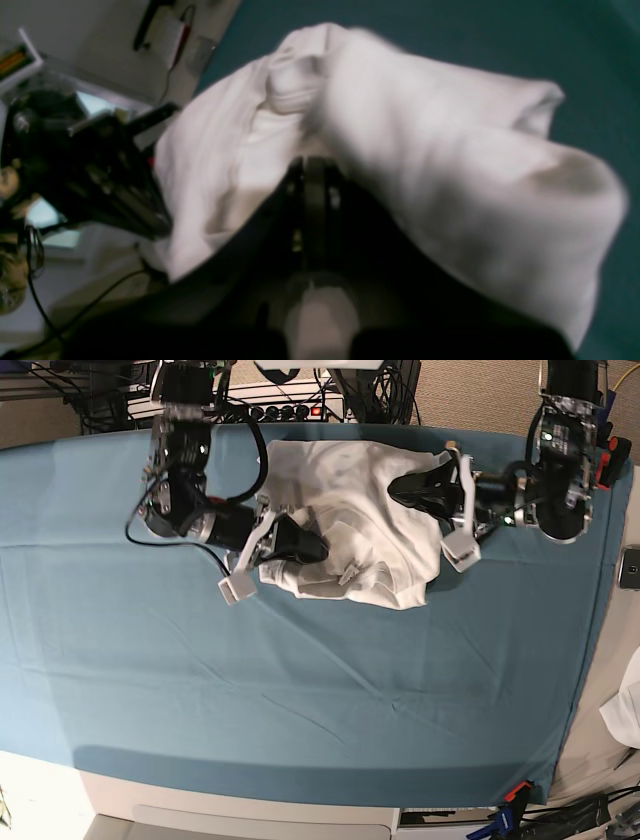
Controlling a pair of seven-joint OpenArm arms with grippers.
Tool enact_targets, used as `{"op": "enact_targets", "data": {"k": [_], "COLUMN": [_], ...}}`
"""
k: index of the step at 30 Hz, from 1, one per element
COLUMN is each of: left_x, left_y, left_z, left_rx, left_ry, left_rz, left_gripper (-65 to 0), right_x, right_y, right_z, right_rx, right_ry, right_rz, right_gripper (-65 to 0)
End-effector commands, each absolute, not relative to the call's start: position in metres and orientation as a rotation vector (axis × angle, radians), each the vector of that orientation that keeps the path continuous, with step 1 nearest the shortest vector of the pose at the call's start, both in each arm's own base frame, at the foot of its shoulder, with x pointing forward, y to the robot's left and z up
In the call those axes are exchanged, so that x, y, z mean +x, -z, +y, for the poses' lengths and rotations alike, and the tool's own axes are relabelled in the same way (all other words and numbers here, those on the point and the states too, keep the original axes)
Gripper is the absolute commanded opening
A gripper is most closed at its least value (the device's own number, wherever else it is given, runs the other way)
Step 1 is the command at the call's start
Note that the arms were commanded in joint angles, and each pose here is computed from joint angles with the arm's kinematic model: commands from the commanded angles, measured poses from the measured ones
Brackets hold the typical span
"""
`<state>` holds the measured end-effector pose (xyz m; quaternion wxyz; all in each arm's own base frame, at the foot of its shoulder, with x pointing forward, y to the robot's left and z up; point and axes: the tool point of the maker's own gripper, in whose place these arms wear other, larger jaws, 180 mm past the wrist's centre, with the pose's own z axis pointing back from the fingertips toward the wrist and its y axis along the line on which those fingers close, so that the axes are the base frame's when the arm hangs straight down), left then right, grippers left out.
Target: Fold the T-shirt properly
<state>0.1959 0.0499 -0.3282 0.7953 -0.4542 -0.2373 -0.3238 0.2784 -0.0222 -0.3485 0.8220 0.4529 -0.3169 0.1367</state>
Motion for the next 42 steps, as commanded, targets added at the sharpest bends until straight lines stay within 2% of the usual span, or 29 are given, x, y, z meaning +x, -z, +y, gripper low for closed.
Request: {"op": "enact_targets", "data": {"k": [1, 7, 10, 17, 26, 31, 37, 42], "left_x": [0.204, 0.204, 0.195, 0.185, 0.193, 0.22, 0.249, 0.234], "left_y": [0.322, 0.356, 0.37, 0.377, 0.376, 0.36, 0.329, 0.317], "left_z": [0.052, 0.073, 0.081, 0.086, 0.1, 0.141, 0.218, 0.283], "left_rx": [-0.954, -0.755, -0.703, -0.693, -0.651, -0.567, -0.43, -0.298], "left_ry": [0.701, 0.716, 0.719, 0.702, 0.68, 0.561, 0.28, 0.131], "left_rz": [-0.555, -0.505, -0.461, -0.426, -0.427, -0.535, -0.7, -0.722], "left_gripper": [-65.0, -65.0, -65.0, -65.0, -65.0, -65.0, -65.0, -65.0], "right_x": [0.294, 0.324, 0.338, 0.357, 0.366, 0.374, 0.386, 0.383], "right_y": [0.336, 0.338, 0.335, 0.347, 0.347, 0.342, 0.329, 0.331], "right_z": [-0.022, -0.021, -0.025, -0.045, -0.065, -0.087, -0.117, -0.175], "right_rx": [0.991, 1.013, 0.953, 0.764, 0.691, 0.637, 0.558, 0.349], "right_ry": [-0.287, -0.261, -0.282, -0.309, -0.309, -0.323, -0.35, -0.357], "right_rz": [-0.724, -0.712, -0.738, -0.776, -0.817, -0.834, -0.859, -0.807], "right_gripper": [-65.0, -65.0, -65.0, -65.0, -65.0, -65.0, -65.0, -65.0]}}
